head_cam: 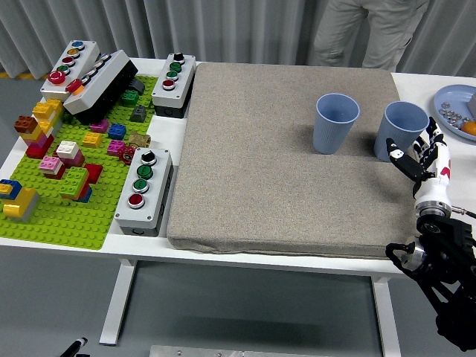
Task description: Pick cup pour cup place
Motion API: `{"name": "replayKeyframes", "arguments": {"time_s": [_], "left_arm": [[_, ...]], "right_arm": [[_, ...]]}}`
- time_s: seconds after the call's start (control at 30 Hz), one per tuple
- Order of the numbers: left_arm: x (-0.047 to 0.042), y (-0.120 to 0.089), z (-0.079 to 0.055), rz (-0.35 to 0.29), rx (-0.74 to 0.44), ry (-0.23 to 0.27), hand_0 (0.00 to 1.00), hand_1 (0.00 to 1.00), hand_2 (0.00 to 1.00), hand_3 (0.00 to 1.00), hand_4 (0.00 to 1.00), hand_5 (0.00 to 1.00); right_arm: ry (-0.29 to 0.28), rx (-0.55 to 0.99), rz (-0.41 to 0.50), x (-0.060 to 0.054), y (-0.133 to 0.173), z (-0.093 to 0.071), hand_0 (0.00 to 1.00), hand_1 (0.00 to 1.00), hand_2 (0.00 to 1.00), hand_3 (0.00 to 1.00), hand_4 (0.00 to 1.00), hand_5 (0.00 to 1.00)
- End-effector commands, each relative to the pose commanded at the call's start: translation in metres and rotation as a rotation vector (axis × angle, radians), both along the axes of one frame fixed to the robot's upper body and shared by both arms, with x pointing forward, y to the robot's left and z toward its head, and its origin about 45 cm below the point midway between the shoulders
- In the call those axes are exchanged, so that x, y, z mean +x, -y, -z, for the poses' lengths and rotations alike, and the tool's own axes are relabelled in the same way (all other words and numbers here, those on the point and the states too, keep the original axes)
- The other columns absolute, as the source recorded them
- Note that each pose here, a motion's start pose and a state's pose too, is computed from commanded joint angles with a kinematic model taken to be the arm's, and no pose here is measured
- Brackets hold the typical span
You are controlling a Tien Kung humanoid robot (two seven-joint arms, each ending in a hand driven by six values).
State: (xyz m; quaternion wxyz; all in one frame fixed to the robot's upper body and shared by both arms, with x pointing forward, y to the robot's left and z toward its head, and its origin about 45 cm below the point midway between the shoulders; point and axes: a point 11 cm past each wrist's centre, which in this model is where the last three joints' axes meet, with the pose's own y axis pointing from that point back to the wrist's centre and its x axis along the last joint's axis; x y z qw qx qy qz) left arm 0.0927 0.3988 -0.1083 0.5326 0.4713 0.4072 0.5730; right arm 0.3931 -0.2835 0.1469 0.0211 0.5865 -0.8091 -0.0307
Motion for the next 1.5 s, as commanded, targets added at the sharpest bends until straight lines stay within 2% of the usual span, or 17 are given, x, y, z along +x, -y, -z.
{"name": "replayKeyframes", "arguments": {"time_s": [0.33,0.6,1.2,1.5], "left_arm": [[-0.0013,0.0,0.0,0.002,0.001,-0.004,0.836,0.797,0.879,0.792,0.633,0.993],[-0.0013,0.0,0.0,0.003,0.0,-0.004,0.836,0.797,0.879,0.792,0.633,0.993],[0.0032,0.0,-0.001,0.006,0.0,0.003,0.837,0.797,0.88,0.792,0.633,0.99],[0.0047,0.001,-0.001,0.007,0.0,0.006,0.837,0.798,0.88,0.793,0.634,0.991]], "right_arm": [[-0.01,0.005,-0.004,0.002,-0.004,0.003,0.942,0.892,0.998,0.963,0.837,0.179],[-0.004,0.003,0.0,0.007,-0.004,-0.001,0.94,0.892,0.998,0.963,0.836,0.181],[0.006,0.011,-0.002,0.016,-0.008,-0.006,0.941,0.891,0.998,0.961,0.836,0.183],[0.004,0.016,-0.008,0.016,-0.012,-0.005,0.94,0.89,0.998,0.96,0.836,0.184]]}}
